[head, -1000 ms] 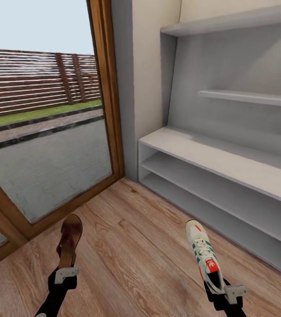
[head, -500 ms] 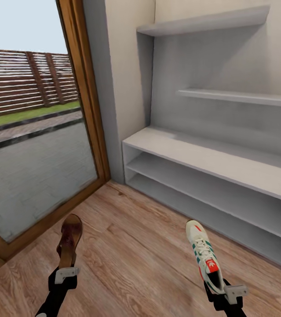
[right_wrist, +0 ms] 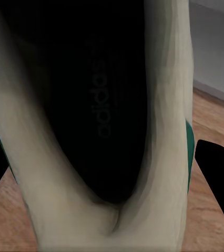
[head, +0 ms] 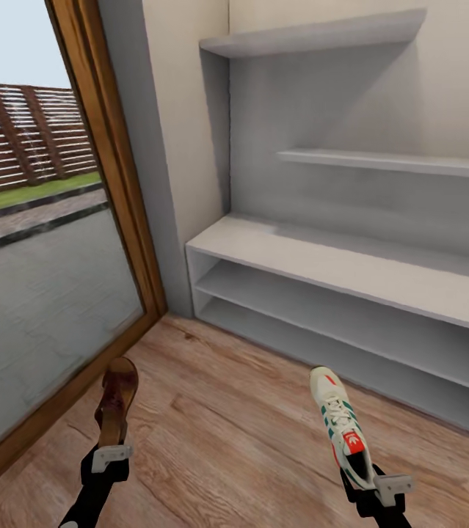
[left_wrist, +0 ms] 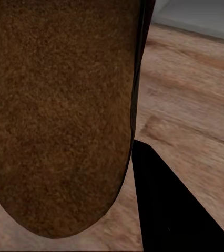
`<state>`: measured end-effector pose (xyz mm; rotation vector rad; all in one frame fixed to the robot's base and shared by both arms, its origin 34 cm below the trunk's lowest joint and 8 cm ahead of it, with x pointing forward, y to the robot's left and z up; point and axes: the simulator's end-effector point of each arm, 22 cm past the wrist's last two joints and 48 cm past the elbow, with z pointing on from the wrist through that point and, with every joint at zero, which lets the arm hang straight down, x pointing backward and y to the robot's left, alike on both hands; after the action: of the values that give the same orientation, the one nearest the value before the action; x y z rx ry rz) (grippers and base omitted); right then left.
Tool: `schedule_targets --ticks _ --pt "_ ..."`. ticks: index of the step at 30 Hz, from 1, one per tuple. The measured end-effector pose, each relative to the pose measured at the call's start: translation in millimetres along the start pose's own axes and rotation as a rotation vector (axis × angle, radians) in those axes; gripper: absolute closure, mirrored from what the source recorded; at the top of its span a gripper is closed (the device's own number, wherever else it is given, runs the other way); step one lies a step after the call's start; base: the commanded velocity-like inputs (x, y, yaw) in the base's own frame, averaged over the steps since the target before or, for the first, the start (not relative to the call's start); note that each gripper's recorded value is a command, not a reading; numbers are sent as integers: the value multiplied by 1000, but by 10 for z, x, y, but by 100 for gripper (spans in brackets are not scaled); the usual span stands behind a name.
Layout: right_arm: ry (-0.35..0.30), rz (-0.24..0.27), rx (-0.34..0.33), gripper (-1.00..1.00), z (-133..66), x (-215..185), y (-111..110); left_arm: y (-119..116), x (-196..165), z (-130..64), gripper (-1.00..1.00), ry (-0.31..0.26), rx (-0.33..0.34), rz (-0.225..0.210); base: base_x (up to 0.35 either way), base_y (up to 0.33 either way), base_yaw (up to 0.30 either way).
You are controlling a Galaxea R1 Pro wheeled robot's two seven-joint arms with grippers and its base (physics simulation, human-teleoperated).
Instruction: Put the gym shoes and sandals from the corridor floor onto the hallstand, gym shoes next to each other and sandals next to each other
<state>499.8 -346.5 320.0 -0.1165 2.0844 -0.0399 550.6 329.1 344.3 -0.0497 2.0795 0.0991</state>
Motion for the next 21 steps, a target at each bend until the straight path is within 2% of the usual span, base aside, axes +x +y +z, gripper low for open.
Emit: schedule_targets --ticks 10,21 --pt "1 0 0 100 -1 3 -2 -1 1 0 100 0 1 0 148 286 -265" --pt "0 0 1 100 1 1 -6 1 0 2 100 0 1 0 14 302 -265"
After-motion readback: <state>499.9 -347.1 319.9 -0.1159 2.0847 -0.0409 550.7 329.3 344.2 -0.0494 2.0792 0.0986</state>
